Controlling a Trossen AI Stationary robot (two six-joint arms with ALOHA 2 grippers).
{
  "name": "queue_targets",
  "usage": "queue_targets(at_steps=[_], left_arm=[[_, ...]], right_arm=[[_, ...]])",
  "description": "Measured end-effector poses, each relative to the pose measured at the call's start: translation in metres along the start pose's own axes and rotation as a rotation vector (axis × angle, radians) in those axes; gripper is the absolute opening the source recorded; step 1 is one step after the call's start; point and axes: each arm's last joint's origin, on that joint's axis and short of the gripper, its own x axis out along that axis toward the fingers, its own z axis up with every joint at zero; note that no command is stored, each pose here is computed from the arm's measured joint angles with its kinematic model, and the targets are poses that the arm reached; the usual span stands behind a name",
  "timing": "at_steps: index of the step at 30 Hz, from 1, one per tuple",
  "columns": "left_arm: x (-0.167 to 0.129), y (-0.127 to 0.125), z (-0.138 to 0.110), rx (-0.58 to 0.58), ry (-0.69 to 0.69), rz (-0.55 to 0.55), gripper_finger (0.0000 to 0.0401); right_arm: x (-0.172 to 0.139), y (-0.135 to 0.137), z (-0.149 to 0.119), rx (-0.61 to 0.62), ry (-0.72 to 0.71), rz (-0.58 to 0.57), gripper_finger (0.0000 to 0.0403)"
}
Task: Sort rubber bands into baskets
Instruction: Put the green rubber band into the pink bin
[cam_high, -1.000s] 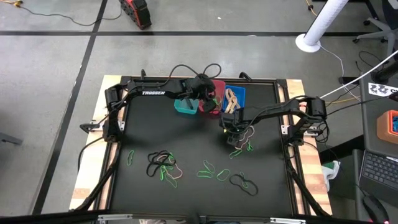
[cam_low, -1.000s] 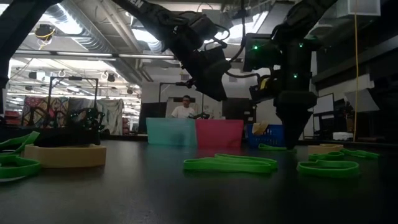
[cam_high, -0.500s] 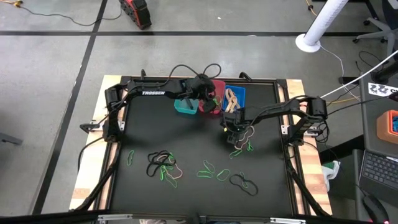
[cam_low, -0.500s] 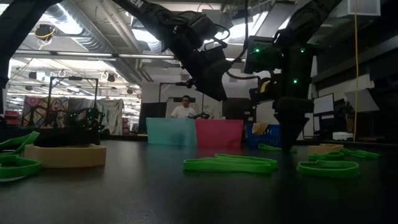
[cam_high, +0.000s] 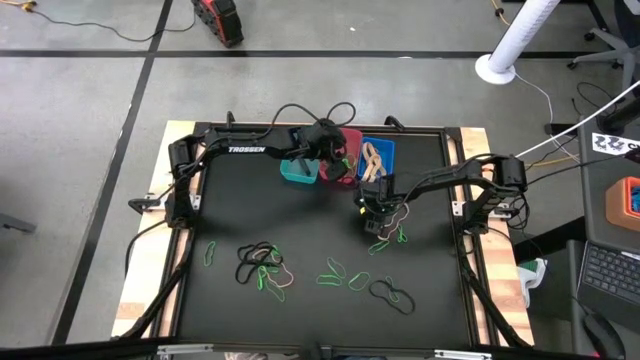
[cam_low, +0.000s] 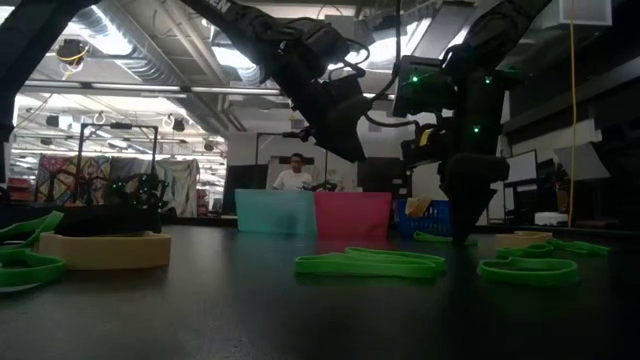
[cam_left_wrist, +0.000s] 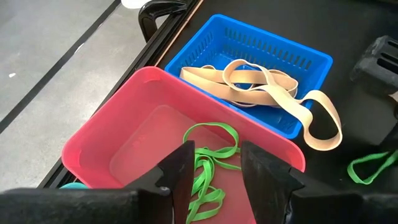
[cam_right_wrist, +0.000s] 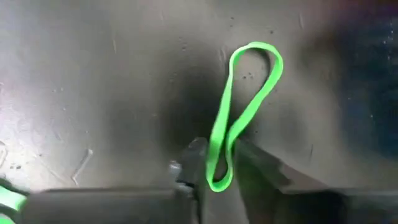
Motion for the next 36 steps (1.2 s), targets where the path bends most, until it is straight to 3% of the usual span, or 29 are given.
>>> queue_targets(at_steps=[3,5,12,19,28,36], left_arm=[[0.000,0.000,0.000,0.000,0.000,0.000,0.0127],[0.000,0.000,0.000,0.000,0.000,0.000,0.0127],[-0.003,-0.003,0.001,0.010,-0.006,-0.007,0.0127],[-0.019,-0.023,0.007,0.113,-0.030,-0.043,0.0127],[-0.058,-0.050,0.012,0.173,-0.020,-0.108,0.0127],[-0.091,-0.081,0.011,0.239,-0.025,-0.180,0.0127]], right_arm=[[0.000,0.000,0.001,-0.026,-0.008,-0.004,0.0020],[0.000,0.000,0.001,-0.037,-0.009,-0.006,0.0008],[-0.003,0.000,0.001,-0.043,-0.021,0.002,0.0015],[-0.015,0.000,0.002,-0.043,-0.081,0.013,0.0010],[-0.035,0.000,0.009,-0.043,-0.160,0.030,0.0004],[-0.062,0.003,0.036,-0.136,-0.295,0.034,0.0002]])
